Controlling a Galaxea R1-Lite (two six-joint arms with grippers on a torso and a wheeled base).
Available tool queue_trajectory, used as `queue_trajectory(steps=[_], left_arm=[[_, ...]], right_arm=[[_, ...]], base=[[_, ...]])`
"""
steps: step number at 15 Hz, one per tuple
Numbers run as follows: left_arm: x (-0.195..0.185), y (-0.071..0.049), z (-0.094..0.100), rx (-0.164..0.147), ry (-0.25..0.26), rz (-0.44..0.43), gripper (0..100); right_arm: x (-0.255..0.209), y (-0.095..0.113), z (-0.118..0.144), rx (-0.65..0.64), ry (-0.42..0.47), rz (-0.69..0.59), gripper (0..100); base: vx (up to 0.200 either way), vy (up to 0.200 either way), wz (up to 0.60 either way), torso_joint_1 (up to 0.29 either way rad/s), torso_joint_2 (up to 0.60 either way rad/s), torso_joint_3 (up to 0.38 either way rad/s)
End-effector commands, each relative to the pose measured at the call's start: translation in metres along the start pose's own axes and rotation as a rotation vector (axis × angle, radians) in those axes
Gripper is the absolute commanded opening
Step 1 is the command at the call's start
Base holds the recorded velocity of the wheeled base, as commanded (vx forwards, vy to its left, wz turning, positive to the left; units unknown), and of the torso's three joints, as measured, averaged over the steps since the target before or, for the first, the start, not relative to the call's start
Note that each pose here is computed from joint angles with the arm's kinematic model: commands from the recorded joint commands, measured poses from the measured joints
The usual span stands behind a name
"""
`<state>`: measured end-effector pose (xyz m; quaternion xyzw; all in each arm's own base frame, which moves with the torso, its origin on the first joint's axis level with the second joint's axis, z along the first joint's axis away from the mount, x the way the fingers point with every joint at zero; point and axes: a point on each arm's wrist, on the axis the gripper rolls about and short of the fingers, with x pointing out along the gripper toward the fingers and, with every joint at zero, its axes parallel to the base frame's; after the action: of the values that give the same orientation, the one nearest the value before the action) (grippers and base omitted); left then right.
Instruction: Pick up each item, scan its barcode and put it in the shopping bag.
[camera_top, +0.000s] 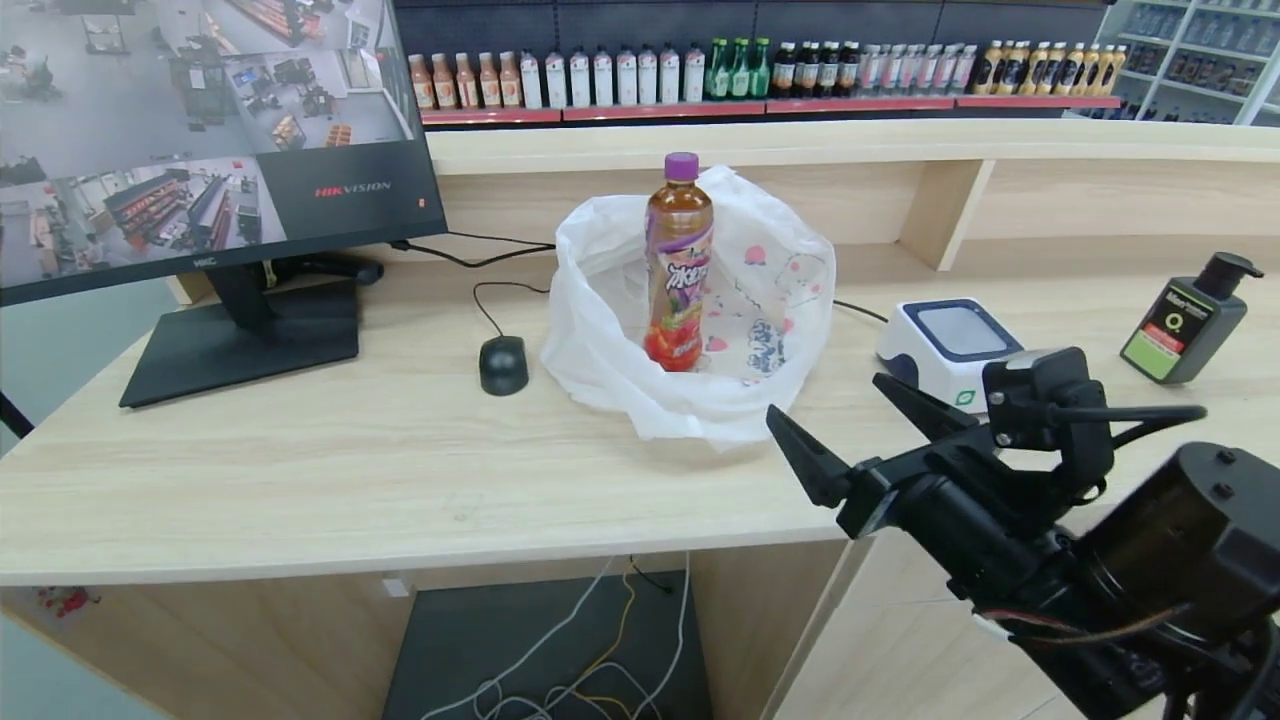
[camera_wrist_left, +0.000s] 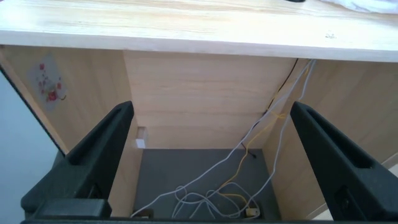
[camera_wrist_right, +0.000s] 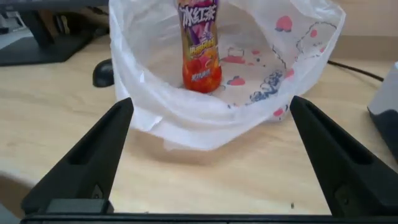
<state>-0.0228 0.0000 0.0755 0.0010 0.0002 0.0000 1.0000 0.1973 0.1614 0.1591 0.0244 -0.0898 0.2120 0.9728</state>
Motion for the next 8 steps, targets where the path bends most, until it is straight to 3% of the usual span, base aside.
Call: queue_trajectory(steps=[1,3,5,8], left_arm=[[0.000,0.000,0.000,0.003,0.000,-0.002,100],[0.000,0.000,0.000,0.004,0.000,-0.002,100],[0.000,0.000,0.000,0.016,0.000,-0.002,100],[0.000,0.000,0.000,0.033,0.001,-0.003,100]], right_arm=[[-0.015,-0.004,-0.002,0.001,0.028,0.002,100],[-0.013,-0.005,0.008,0.017,-0.016,-0.006,100],[-0.008,-0.019,0.012,0.030,-0.037,-0.063,100],[-0.012,-0.021,0.018,0.035,-0.058,-0.065,100]], base=[[-0.200,0.000,0.00,-0.017,0.00,0.012],[-0.200,0.000,0.00,-0.012,0.00,0.007],[0.000,0.000,0.00,0.000,0.00,0.000],[0.000,0.000,0.00,0.000,0.00,0.000]])
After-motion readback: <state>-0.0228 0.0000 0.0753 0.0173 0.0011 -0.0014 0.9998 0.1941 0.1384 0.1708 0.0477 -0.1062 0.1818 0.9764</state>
